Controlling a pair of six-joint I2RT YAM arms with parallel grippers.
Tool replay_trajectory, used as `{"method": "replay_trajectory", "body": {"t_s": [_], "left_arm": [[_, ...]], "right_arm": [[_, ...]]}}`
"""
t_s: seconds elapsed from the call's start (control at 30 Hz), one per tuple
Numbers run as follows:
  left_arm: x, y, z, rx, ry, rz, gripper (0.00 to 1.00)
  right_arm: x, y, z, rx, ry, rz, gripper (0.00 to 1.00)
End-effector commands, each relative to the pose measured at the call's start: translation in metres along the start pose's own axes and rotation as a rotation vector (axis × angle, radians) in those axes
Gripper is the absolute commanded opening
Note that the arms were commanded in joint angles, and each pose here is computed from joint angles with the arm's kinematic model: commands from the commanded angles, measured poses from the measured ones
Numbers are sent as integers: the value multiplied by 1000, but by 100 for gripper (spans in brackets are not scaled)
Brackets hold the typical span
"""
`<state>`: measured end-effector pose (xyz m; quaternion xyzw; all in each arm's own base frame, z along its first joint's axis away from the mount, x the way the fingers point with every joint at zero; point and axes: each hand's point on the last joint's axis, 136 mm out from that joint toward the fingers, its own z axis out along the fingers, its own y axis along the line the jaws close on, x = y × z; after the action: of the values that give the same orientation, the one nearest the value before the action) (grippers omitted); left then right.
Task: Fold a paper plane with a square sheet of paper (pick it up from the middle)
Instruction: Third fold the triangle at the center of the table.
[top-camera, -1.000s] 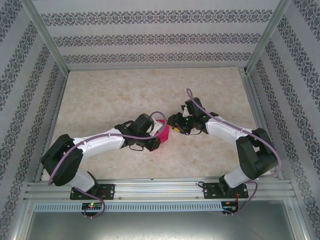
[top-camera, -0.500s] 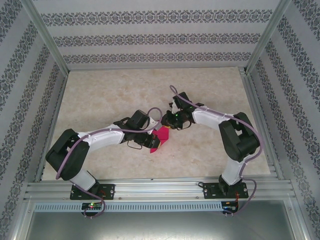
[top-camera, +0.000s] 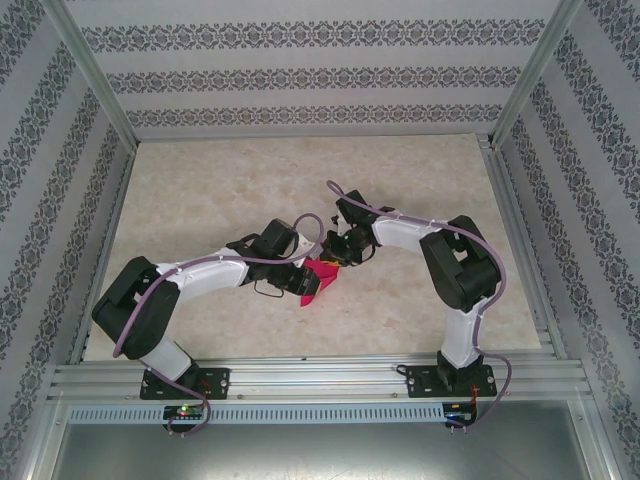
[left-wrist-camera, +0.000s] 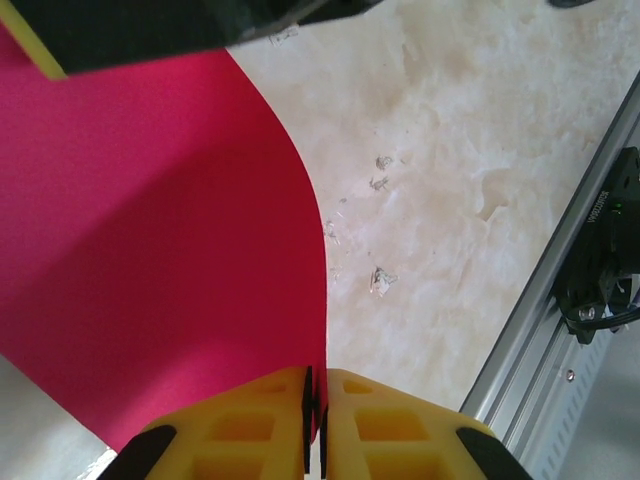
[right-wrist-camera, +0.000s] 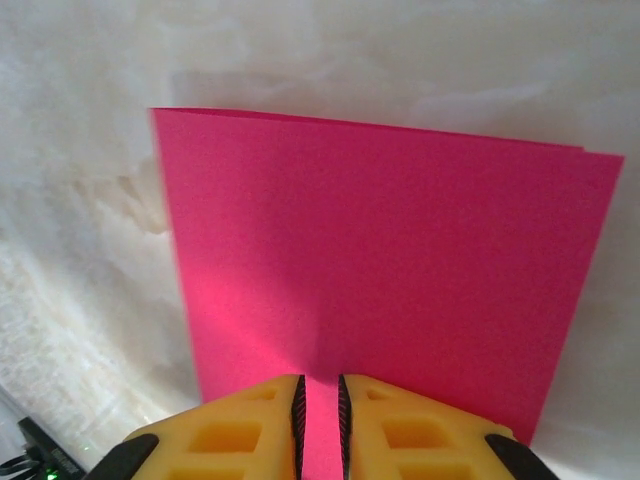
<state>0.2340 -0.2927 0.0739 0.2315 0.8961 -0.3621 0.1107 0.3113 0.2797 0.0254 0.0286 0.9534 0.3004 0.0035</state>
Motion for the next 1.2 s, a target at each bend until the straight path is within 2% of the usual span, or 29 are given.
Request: {"method": "replay_trajectory", "body": {"t_s": [0.0,0.43,0.97,1.17], "left_arm": [[-8,10,-2,-30,-29,-19,14],[-6,34,4,-86,-12,-80,10],[-3,46,2,-116,-1,-83,9],[-5,46,2,-120,-4,-73,9]], "right_arm": [[3,-11,5,60,15,-16,19],[3,-14,8,83,26,-22,21],[-13,11,-7,47,-17,-72,22],[-17,-3,-1,146,-5,-75,20]]}}
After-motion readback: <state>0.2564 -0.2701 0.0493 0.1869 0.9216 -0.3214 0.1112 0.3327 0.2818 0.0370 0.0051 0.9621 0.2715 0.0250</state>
